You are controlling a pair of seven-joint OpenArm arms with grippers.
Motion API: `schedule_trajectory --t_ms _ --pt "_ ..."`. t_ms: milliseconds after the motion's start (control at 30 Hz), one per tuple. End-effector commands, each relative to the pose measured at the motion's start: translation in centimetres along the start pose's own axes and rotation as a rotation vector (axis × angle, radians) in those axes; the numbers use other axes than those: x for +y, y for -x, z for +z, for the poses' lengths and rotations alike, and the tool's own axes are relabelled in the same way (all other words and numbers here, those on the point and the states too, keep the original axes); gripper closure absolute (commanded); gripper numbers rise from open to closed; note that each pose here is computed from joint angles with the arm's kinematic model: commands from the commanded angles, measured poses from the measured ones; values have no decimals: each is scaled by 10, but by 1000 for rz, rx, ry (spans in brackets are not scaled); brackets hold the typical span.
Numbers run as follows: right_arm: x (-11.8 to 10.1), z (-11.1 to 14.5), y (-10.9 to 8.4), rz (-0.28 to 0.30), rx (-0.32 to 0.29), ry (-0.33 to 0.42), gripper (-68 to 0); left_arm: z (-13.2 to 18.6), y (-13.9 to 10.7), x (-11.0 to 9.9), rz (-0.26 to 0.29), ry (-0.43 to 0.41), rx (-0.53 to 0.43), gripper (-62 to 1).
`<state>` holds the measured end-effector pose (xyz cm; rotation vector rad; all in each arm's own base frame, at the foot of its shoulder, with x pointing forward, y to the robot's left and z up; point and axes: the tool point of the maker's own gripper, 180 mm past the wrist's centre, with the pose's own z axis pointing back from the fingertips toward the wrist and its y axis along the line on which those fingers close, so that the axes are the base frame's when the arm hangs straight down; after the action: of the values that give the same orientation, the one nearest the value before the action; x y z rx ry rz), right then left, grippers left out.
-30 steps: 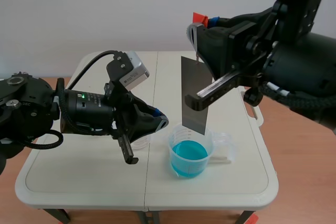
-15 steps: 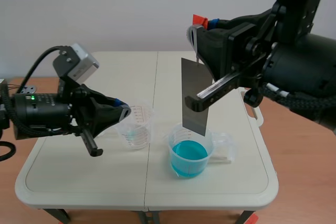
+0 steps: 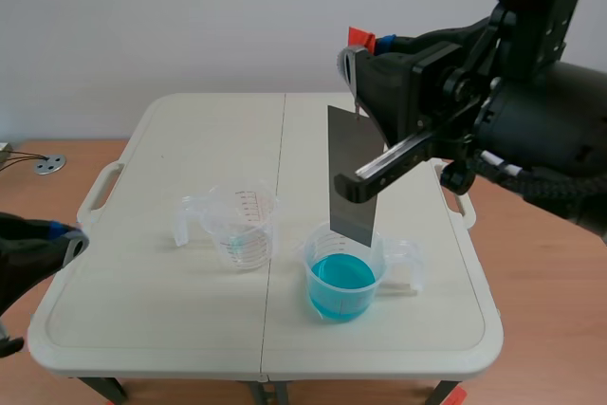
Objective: Hold the metal plate by the orange handle, dip it into the blue solution, take it out and point at it, then put the plate back in the beaker on the left.
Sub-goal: 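Lower the plate into the blue solution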
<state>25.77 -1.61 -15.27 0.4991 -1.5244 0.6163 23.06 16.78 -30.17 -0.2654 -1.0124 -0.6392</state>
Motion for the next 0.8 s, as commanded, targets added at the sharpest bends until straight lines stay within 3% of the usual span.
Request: schedule_trajectory --t_ms 0,167,433,567,767 --pt "0 0 -13 13 -42 -1 -13 6 2 -3 13 2 -2 -16" --pt "0 0 -6 1 -24 -14 -13 32 32 -5 55 -34 66 -16" --pt "-1 -1 10 -51 -1 -21 -13 61 79 -19 70 -73 211 -16" --pt "3 -3 19 -75 14 -32 -13 72 93 -25 86 -95 252 -16" --pt "6 -5 30 -101 35 -43 -13 82 95 -23 96 -159 225 -16"
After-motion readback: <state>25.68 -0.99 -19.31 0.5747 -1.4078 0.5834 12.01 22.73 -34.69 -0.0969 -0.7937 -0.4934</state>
